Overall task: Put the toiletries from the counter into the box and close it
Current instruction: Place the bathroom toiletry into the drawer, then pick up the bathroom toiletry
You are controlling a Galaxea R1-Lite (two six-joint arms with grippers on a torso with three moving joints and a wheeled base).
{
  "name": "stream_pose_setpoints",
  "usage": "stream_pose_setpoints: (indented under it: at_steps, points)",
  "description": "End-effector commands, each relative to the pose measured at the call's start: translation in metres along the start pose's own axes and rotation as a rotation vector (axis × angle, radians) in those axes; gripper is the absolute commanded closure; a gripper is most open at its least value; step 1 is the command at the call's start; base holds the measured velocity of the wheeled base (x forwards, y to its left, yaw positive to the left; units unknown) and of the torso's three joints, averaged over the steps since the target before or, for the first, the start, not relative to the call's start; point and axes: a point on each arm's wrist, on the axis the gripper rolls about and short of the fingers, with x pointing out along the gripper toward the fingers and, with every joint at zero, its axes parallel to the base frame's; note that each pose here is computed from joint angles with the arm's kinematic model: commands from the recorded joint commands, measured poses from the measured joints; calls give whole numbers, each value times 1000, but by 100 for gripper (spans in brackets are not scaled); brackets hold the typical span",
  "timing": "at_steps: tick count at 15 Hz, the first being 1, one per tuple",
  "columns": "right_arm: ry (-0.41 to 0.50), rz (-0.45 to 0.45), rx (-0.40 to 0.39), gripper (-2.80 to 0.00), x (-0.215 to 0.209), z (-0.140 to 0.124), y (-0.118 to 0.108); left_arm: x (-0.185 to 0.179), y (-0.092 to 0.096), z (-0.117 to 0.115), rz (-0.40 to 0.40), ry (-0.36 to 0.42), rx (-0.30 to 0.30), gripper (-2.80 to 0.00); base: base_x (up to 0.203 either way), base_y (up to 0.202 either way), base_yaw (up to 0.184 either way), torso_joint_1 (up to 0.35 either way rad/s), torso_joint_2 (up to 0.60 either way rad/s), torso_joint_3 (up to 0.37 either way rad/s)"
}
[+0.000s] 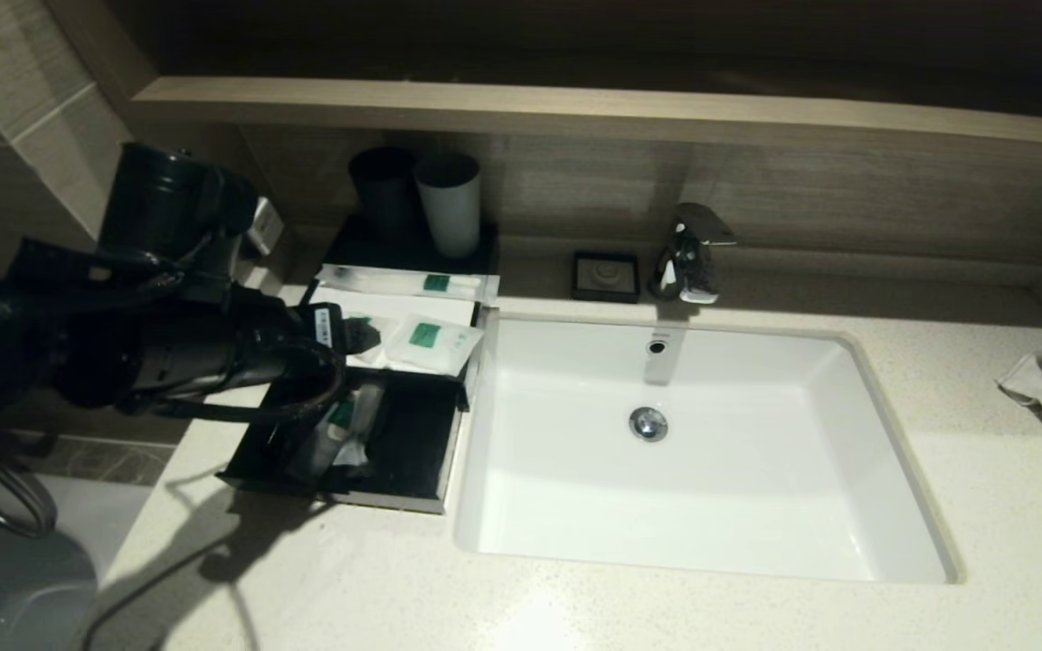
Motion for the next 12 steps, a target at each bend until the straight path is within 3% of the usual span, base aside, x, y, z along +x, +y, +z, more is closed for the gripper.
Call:
stream_pose_setpoints:
  at_steps: [1,5,12]
  points:
    - [2,0,1,0,0,0,0,12,4,3,28,1,-11,0,0,0,0,0,0,0]
    - [2,0,1,0,0,0,0,10,5,8,17,-46,-25,0,0,0,0,0,0,0]
    - [2,0,1,0,0,0,0,21,3,8,22,-45,-28,0,0,0,0,0,0,0]
